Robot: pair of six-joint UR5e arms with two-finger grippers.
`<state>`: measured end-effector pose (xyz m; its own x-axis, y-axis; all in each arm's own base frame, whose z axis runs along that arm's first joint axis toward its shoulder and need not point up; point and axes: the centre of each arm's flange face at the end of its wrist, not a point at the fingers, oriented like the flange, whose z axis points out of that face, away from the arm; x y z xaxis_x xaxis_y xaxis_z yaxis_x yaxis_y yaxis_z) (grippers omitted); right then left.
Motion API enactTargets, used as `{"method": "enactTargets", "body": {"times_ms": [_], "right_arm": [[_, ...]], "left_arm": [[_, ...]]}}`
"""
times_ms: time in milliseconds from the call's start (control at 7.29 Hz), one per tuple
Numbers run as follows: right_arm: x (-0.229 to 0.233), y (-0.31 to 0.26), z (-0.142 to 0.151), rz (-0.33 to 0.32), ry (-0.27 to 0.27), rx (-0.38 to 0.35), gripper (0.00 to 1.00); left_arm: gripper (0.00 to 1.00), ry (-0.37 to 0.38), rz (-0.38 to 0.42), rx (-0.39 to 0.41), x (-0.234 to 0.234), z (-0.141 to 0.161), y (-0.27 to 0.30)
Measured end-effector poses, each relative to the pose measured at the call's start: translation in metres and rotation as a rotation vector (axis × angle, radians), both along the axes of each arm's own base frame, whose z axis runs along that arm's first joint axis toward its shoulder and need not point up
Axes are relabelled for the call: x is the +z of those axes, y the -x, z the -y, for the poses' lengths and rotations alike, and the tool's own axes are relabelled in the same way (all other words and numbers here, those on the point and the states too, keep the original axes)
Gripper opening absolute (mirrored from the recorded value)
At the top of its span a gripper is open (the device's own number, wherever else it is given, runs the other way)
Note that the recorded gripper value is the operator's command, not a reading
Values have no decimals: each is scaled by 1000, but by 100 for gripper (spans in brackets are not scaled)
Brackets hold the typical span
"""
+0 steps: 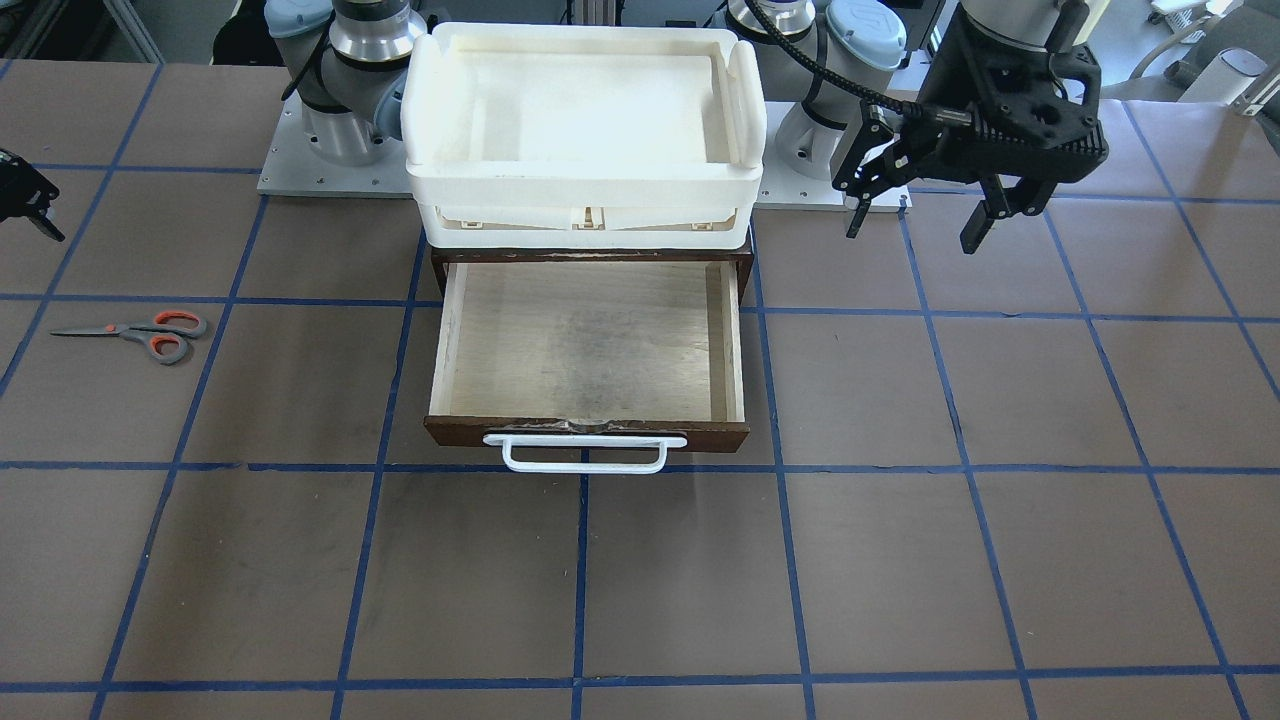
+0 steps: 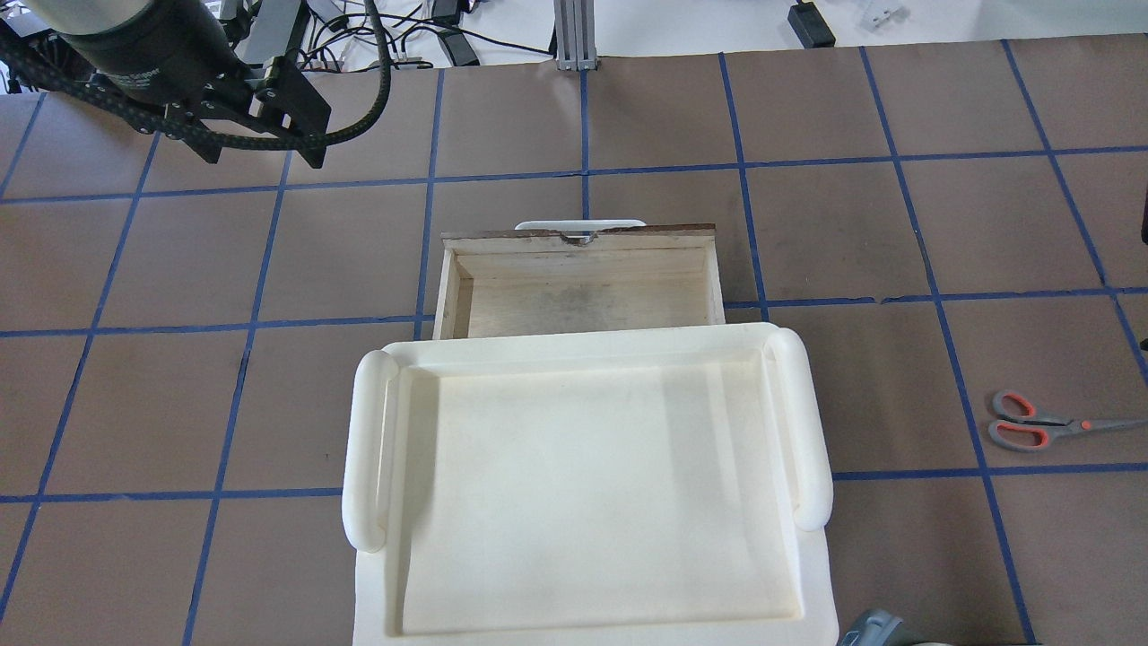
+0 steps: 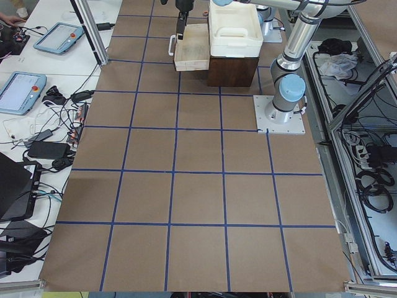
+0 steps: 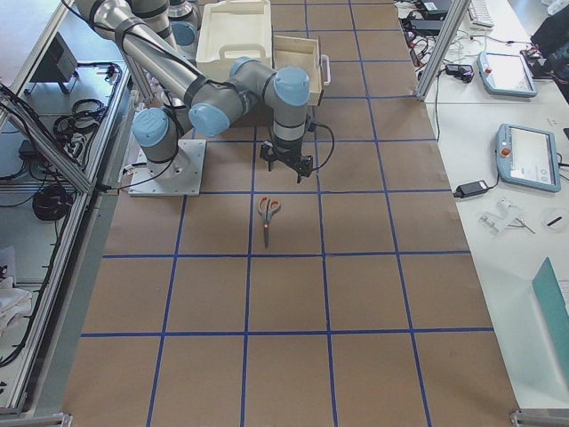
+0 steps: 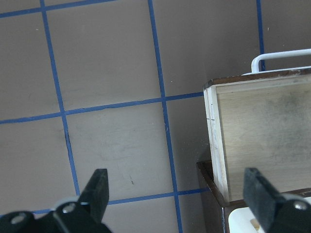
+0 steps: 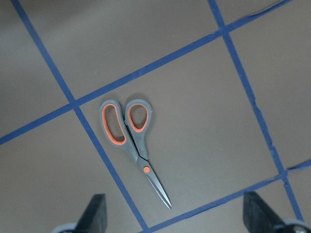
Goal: Put scissors in drawer and close it
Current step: 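Lower the right gripper over the scissors handles and close on them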
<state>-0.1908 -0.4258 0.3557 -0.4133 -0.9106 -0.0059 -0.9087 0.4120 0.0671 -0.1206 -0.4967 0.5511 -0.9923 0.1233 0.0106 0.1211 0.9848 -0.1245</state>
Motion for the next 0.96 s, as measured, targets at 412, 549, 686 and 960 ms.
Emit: {"method": "enactTargets", "body": {"times_ms": [412, 549, 686, 960], "right_arm": [[-72, 29, -23, 77, -4, 130, 100], [-94, 38, -32, 99, 13, 144, 100], [-112, 43, -39, 100, 28, 157, 100], [-147, 61, -47, 120, 47, 194, 100]], "left_arm": [[100, 4, 0, 0, -1, 0, 0], [100, 4, 0, 0, -1, 0, 0], [100, 4, 0, 1, -1, 0, 0], [100, 4, 0, 1, -1, 0, 0]]}}
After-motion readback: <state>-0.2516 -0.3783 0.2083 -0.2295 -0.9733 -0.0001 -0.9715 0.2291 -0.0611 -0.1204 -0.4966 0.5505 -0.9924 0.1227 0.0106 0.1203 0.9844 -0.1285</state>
